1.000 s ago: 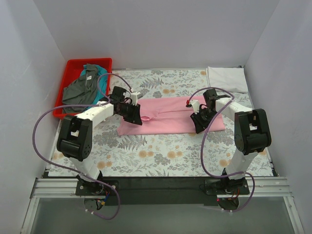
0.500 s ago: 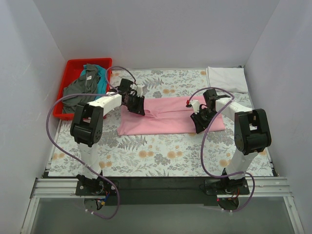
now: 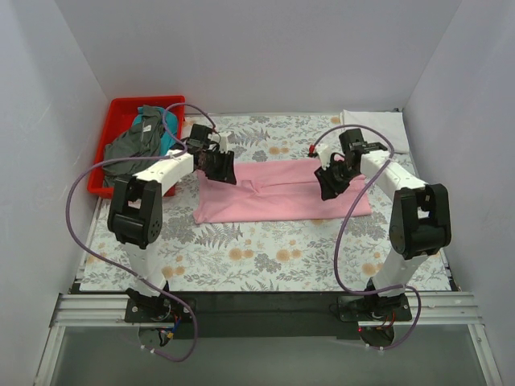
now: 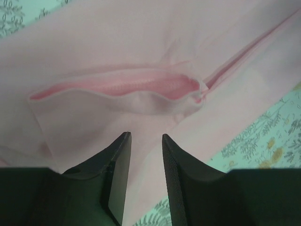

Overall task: Fold and stack the t-shirts
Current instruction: Fold the tshirt

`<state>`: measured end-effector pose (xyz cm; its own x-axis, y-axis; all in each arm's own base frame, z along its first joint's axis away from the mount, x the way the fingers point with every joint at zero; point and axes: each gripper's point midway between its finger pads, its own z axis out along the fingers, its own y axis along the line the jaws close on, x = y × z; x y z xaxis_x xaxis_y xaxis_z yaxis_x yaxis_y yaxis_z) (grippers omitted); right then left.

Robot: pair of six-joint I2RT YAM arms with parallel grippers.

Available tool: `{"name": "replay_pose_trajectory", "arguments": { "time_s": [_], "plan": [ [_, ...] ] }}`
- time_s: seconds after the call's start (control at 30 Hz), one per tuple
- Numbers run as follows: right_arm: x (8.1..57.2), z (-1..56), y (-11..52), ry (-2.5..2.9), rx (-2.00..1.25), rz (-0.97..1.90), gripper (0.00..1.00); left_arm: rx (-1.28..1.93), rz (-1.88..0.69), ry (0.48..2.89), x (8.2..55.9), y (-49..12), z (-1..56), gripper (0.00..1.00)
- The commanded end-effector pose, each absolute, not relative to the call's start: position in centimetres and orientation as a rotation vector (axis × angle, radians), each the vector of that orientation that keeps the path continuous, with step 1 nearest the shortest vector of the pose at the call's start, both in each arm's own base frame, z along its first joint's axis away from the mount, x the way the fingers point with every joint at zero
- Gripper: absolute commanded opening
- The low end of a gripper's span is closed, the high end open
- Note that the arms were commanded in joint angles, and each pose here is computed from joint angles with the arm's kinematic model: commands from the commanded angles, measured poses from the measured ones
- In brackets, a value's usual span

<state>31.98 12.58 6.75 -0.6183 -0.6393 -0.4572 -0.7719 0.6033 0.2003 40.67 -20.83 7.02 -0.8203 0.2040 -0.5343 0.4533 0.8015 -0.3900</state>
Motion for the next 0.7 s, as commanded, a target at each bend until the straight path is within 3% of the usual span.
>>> {"name": "replay_pose_trajectory", "arguments": {
  "time_s": [0.0,0.13,0.27,0.47,0.67],
  "plan": [
    [36.5,11.3,12.7,2.347,-1.107,0.475,0.39,0.537,-0.704,2.452,37.9,-19.6,12.1,0.33],
    [38.4,11.0,13.5,2.353,-1.078,0.514,0.38,0.584,-0.698,2.5,34.7,-18.6,12.0,0.33],
    [38.6,12.3,15.8,2.321,-1.034,0.646,0.3,0.568,-0.742,2.555,33.4,-18.7,10.6,0.31],
    [37.0,14.7,22.3,2.201,-1.107,0.854,0.29,0.504,-0.796,2.713,30.4,-18.2,7.7,0.27],
    [35.4,14.9,31.0,2.113,-1.229,1.023,0.29,0.444,-0.642,2.775,29.4,-15.4,7.1,0.27]
  ]
}}
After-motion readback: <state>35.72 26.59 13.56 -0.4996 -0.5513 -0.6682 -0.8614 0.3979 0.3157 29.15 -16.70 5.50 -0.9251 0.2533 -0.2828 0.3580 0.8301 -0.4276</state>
